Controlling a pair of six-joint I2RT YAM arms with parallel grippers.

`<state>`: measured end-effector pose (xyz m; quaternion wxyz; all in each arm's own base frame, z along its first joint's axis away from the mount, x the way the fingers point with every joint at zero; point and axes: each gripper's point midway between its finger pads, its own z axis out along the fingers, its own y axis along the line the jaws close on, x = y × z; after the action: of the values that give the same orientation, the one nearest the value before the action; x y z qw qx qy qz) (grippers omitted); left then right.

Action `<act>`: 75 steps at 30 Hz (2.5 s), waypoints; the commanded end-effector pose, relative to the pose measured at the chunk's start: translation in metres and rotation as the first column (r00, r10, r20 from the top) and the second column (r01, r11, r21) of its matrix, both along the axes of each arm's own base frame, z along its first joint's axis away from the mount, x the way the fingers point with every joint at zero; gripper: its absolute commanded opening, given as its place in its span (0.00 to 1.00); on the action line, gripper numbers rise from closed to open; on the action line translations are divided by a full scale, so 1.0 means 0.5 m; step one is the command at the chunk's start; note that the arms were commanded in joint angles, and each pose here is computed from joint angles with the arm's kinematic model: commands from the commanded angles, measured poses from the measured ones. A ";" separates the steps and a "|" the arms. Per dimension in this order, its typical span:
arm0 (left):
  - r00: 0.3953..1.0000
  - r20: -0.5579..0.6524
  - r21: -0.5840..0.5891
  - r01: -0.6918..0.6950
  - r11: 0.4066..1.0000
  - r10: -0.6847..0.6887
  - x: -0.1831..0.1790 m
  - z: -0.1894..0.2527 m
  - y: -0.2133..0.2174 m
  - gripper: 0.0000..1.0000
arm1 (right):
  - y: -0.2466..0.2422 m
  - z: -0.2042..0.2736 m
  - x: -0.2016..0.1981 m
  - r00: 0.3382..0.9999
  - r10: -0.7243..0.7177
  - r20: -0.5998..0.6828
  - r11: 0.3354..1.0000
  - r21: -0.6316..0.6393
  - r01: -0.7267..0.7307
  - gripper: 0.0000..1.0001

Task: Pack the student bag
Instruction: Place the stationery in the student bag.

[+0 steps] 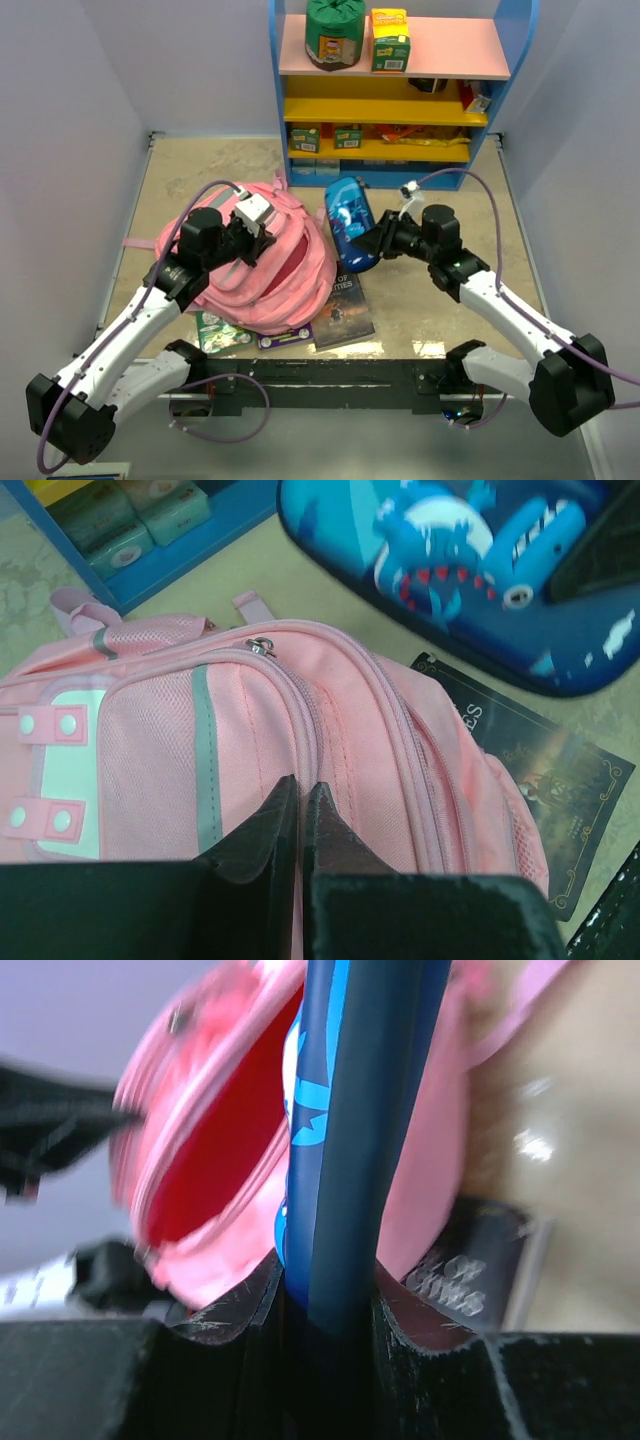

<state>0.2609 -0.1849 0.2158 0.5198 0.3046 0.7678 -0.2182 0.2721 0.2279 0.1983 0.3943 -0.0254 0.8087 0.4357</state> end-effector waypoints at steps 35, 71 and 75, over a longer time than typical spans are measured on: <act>0.967 0.123 -0.198 0.245 0.949 -0.224 -0.033 0.130 -0.080 0.00 | 0.350 0.023 -0.022 0.932 0.359 0.046 0.879 0.318 -0.355 0.18; 0.981 0.099 -0.186 0.181 0.966 -0.165 -0.026 0.091 -0.060 0.00 | 0.214 -0.007 -0.139 0.945 0.262 0.198 0.964 -0.103 -0.245 0.13; 0.981 0.103 -0.200 0.185 0.962 -0.167 -0.023 0.101 -0.062 0.00 | 0.213 -0.036 -0.132 0.957 0.227 0.182 0.972 -0.109 -0.210 0.10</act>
<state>0.2403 -0.2057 0.2173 0.4986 0.3204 0.7430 -0.3109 0.2003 0.3378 0.1999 0.4114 -0.1867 0.7646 0.4597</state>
